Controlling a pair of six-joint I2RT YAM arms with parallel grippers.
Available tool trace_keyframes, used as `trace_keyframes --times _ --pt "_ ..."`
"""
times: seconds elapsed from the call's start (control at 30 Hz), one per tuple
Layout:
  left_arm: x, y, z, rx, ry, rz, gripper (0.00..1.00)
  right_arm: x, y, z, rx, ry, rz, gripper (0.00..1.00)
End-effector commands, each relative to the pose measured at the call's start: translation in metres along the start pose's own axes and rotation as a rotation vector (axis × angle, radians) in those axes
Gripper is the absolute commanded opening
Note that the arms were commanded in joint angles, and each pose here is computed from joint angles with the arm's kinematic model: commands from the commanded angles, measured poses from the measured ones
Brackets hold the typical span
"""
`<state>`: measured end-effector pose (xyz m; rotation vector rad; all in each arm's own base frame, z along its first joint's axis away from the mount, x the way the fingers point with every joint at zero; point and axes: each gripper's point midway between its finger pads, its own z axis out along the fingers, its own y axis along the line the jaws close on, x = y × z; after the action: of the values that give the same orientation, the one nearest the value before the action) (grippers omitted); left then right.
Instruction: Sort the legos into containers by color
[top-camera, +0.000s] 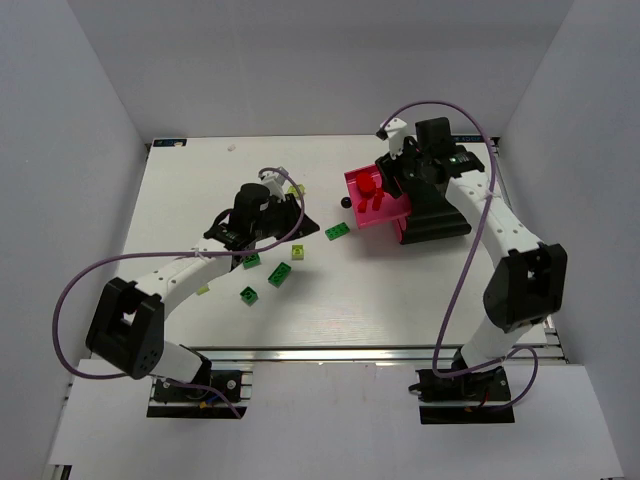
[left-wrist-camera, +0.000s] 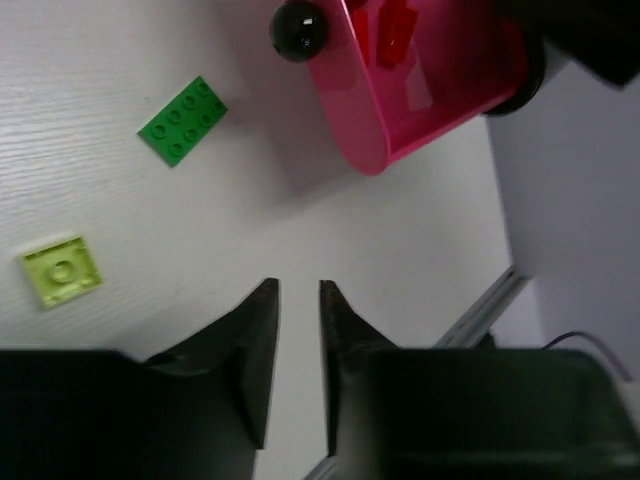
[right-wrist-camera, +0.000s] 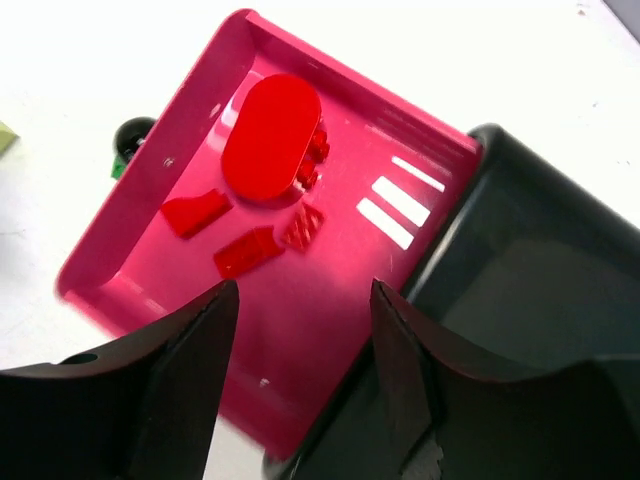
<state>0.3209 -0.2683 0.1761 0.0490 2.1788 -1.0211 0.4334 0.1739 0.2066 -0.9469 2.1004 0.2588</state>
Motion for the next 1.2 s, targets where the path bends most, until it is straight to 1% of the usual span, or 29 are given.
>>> trace_keyframes --times 0.0,0.07,0.1,0.13,0.17,0.2,0.23,0.3,0.33,0.37,0.4,0.43,0.47,0.5,0.57,0.63,0.7,0.9,0.97,1.17 --pt "-0.036 -0.044 0.007 0.126 -0.078 -0.065 0.29 -0.04 0.003 -0.053 0.038 -0.188 -0.002 0.6" --pt "-0.034 -0.039 0.021 0.115 -0.058 -0.107 0.22 -0.047 0.009 -0.072 0.037 -0.253 0.003 0.58" --pt "-0.034 -0.04 0.031 0.109 -0.044 -0.116 0.2 -0.05 0.008 -0.094 0.068 -0.336 0.037 0.49" --pt "-0.033 -0.037 0.036 0.092 -0.03 -0.139 0.16 -0.051 0.012 -0.103 0.075 -0.385 0.078 0.35" --pt "-0.029 -0.036 0.043 0.078 -0.013 -0.146 0.12 -0.031 0.019 -0.116 0.097 -0.422 0.127 0.13" --pt "-0.03 -0.033 0.055 0.065 -0.001 -0.156 0.1 -0.038 0.02 -0.128 0.098 -0.509 0.143 0.0" --pt "-0.022 -0.031 0.06 0.047 0.029 -0.168 0.09 -0.034 0.029 -0.132 0.07 -0.536 0.143 0.0" --pt "-0.02 -0.029 0.073 0.031 0.044 -0.172 0.08 -0.015 0.038 -0.137 0.036 -0.529 0.175 0.0" --pt "-0.01 -0.024 0.083 0.003 0.085 -0.182 0.07 -0.011 0.047 -0.138 -0.018 -0.531 0.191 0.0" --pt "-0.008 -0.02 0.088 -0.012 0.096 -0.185 0.07 -0.009 0.044 -0.145 -0.006 -0.557 0.193 0.0" --pt "-0.013 -0.027 0.093 -0.004 0.095 -0.181 0.07 0.005 0.043 -0.14 -0.003 -0.55 0.21 0.0" --pt "-0.01 -0.031 0.098 -0.001 0.106 -0.175 0.07 0.007 0.043 -0.143 0.006 -0.558 0.208 0.0" --pt "-0.006 -0.024 0.107 -0.023 0.122 -0.181 0.07 0.008 0.038 -0.148 0.031 -0.564 0.208 0.0" --pt "-0.003 -0.027 0.112 -0.026 0.134 -0.176 0.07 0.011 0.032 -0.151 0.051 -0.564 0.216 0.0" --pt "-0.006 -0.032 0.123 -0.029 0.14 -0.167 0.07 0.011 0.03 -0.156 0.058 -0.575 0.215 0.0" --pt "-0.001 -0.037 0.129 -0.03 0.155 -0.155 0.08 0.016 0.032 -0.155 0.044 -0.572 0.222 0.0" --pt "-0.007 -0.041 0.135 -0.024 0.149 -0.151 0.09 0.019 0.029 -0.154 0.043 -0.565 0.228 0.0" --pt "-0.013 -0.058 0.142 0.011 0.128 -0.131 0.2 0.022 0.026 -0.158 0.052 -0.567 0.228 0.0" --pt "-0.012 -0.062 0.143 0.014 0.126 -0.126 0.27 0.022 0.026 -0.157 0.051 -0.566 0.229 0.0" --pt "-0.017 -0.072 0.145 0.036 0.111 -0.114 0.31 0.023 0.026 -0.157 0.053 -0.565 0.229 0.0"
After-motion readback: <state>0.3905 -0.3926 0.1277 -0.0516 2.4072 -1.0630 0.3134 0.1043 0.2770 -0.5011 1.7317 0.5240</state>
